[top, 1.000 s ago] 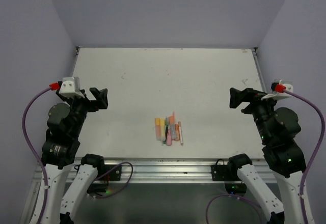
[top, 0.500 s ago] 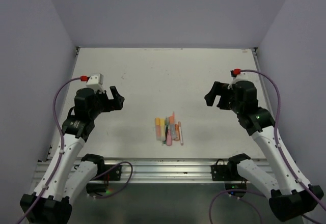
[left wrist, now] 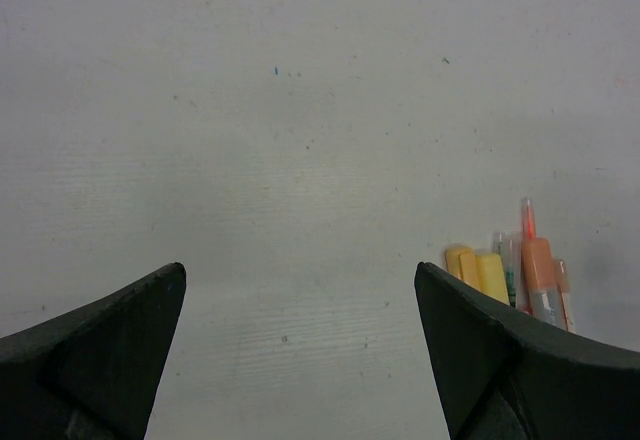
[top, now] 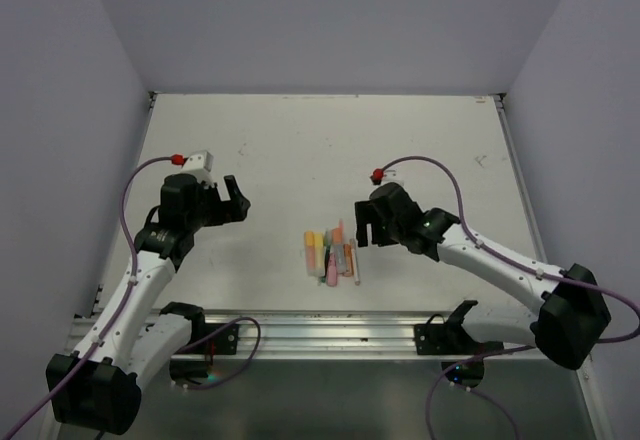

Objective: Open the pen caps

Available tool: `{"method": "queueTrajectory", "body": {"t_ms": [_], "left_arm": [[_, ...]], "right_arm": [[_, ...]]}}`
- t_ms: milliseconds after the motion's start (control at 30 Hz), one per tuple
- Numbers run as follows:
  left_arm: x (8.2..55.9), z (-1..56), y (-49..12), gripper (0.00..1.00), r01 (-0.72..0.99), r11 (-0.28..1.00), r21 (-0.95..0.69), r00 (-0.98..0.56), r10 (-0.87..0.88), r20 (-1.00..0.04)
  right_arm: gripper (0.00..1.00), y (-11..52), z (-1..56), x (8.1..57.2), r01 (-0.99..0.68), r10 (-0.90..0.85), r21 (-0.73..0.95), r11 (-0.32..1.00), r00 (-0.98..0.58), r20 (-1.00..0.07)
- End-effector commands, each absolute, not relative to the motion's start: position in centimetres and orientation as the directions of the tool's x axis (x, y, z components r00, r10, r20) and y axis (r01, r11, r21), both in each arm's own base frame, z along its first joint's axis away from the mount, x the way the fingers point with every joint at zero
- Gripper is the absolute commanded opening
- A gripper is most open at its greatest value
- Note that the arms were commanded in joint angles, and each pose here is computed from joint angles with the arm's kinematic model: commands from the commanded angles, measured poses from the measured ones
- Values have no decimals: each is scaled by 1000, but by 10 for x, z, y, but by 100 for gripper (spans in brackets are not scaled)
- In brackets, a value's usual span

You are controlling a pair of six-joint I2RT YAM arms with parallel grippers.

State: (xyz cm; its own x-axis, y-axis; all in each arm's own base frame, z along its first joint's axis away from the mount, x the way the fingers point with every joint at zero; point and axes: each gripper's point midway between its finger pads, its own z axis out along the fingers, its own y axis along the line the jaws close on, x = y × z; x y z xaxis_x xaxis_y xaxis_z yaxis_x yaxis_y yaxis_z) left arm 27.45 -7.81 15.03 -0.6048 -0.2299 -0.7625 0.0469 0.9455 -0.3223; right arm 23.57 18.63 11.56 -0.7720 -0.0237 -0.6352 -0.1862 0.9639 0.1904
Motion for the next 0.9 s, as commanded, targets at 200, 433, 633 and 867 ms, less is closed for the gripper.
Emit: {"method": "queueTrajectory", "body": {"t_ms": [200,433,633,867], "left_arm": [[280,157,-75,100,38,945,-325,-570,-247,-783],[281,156,-71,100,29,944,-328,-572,-253,-780],[281,153,-72,100,32,942,-335,-582,-255,-772],[280,153,-73,100,38,940,-340,-583,-255,-772]], "right_arm": [[70,247,105,241,-227,-112,88,970,-736,-668],[63,276,89,236,-253,-168,40,967,-745,-645],[55,283,76,244,-230,-187,-14,973,-752,-632],[50,283,68,252,-199,-197,-67,978,-753,-628]]}}
